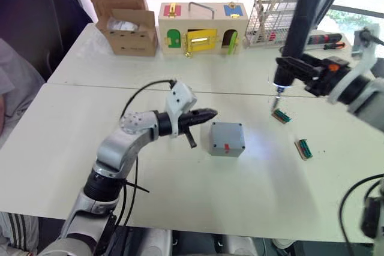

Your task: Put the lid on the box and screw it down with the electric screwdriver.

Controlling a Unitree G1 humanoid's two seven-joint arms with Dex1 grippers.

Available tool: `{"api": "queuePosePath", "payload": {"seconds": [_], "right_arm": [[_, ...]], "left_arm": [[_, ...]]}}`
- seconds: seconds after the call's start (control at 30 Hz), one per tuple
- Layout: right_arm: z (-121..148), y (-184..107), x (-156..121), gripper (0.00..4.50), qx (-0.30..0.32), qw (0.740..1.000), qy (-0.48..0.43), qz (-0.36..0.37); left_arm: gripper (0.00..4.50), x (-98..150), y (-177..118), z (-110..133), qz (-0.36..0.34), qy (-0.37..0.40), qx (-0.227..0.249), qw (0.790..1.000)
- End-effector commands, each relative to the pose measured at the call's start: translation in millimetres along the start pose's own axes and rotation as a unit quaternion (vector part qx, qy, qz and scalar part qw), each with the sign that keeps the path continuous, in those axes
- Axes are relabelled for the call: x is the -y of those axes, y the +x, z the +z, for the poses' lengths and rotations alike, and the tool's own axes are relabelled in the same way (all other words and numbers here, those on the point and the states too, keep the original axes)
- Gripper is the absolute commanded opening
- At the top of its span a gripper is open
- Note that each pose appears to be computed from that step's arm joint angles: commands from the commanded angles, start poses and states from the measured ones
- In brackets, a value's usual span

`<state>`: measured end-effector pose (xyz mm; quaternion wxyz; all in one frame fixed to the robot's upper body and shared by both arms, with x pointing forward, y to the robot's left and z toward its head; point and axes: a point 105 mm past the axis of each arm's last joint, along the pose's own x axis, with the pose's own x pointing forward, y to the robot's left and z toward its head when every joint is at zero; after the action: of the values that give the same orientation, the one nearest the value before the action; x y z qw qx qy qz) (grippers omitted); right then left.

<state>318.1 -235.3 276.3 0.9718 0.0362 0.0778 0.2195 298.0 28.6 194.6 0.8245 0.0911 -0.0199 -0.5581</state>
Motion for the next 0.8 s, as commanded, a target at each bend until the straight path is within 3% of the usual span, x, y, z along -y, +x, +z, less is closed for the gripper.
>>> {"api": "queuePosePath", "payload": {"seconds": [0.03, 0.17, 0.23, 0.33, 0.4, 0.5, 0.6, 0.7, 0.8], "right_arm": [[29, -28, 26, 1.96, -0.001, 0.998, -0.024, -0.052], [10, -53, 87, 1.96, -0.105, 0.978, -0.056, -0.17], [-4, -55, 84, 1.96, -0.152, 0.978, -0.04, -0.138], [-28, -64, 96, 1.96, -0.231, 0.96, -0.042, -0.153], [-47, -80, 119, 1.96, -0.286, 0.934, -0.027, -0.212], [-76, -96, 130, 1.96, -0.35, 0.907, 0.008, -0.236], [-94, -97, 132, 1.96, -0.369, 0.897, 0.048, -0.238], [-104, -85, 123, 1.96, -0.343, 0.895, 0.175, -0.224], [-115, -81, 123, 1.96, -0.35, 0.886, 0.202, -0.228]], "left_arm": [[0.0, 13, -3, 17, -0.02, 0.018, 0.017, 0.999], [0.0, 32, -5, 3, -0.046, 0.028, -0.016, 0.998], [0.0, 50, -7, -6, -0.094, -0.005, -0.03, 0.995], [0.0, 68, -11, -7, -0.132, -0.03, -0.031, 0.99], [0.0, 77, -11, -7, -0.142, -0.031, -0.034, 0.989], [0.0, 85, -11, -11, -0.152, -0.041, -0.044, 0.987], [0.0, 91, -11, -14, -0.164, -0.05, -0.052, 0.984], [0.0, 88, -9, -17, -0.159, -0.053, -0.056, 0.984], [0.0, 78, -11, -22, -0.141, -0.064, -0.061, 0.986]]}}
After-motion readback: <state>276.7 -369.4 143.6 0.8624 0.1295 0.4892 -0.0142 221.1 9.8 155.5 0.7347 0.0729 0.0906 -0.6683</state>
